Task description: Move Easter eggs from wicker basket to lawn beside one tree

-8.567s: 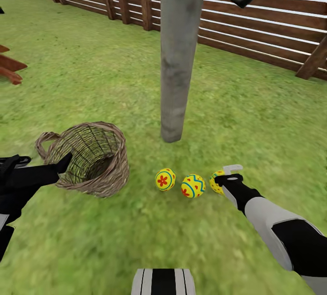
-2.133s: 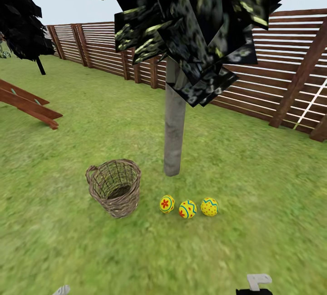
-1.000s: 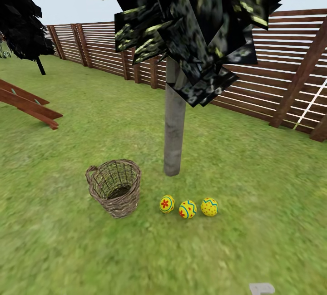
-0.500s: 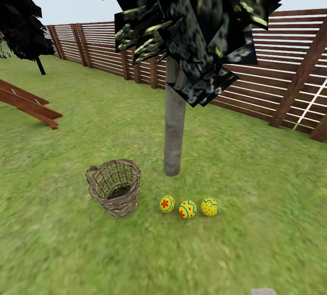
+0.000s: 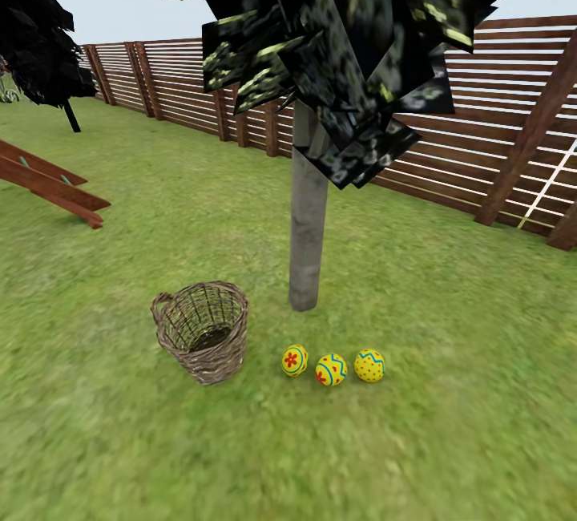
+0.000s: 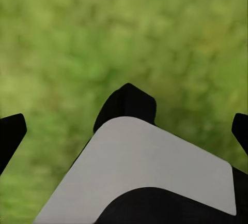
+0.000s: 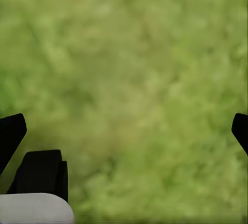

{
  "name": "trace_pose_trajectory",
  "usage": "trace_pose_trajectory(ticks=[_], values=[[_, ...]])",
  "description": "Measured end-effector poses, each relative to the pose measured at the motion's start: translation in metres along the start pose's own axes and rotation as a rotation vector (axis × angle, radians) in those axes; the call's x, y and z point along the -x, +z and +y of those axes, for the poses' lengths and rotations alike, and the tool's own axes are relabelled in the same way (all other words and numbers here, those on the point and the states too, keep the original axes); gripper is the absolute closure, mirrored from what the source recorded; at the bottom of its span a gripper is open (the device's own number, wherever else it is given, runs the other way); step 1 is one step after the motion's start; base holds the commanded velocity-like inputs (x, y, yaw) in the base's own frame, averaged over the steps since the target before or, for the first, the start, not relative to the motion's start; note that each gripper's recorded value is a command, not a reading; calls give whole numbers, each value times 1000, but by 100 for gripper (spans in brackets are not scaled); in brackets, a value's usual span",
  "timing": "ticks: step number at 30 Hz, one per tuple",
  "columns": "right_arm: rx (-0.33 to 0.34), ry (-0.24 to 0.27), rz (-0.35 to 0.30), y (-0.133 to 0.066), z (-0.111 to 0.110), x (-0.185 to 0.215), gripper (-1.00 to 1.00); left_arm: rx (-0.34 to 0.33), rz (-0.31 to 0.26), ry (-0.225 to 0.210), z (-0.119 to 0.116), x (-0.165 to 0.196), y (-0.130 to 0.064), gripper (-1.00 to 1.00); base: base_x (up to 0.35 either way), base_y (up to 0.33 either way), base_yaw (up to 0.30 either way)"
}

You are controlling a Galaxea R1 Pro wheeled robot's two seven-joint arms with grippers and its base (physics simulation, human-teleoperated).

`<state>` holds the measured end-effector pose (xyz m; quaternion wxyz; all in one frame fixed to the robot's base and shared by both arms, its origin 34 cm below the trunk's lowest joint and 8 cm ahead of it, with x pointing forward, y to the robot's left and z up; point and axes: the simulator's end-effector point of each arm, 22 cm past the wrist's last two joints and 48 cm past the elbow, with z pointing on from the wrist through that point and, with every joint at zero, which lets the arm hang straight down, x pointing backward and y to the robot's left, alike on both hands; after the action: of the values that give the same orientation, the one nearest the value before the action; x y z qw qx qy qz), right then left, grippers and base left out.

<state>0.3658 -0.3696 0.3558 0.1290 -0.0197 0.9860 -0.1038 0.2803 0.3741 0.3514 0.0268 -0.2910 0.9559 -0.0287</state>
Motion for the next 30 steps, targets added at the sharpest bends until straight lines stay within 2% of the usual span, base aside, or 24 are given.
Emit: trace_pose_trajectory(ticks=[30], values=[[6,0,5,0,3,-3,-100,-5,6,-5,-4,-4,1,-100,0,0,0]])
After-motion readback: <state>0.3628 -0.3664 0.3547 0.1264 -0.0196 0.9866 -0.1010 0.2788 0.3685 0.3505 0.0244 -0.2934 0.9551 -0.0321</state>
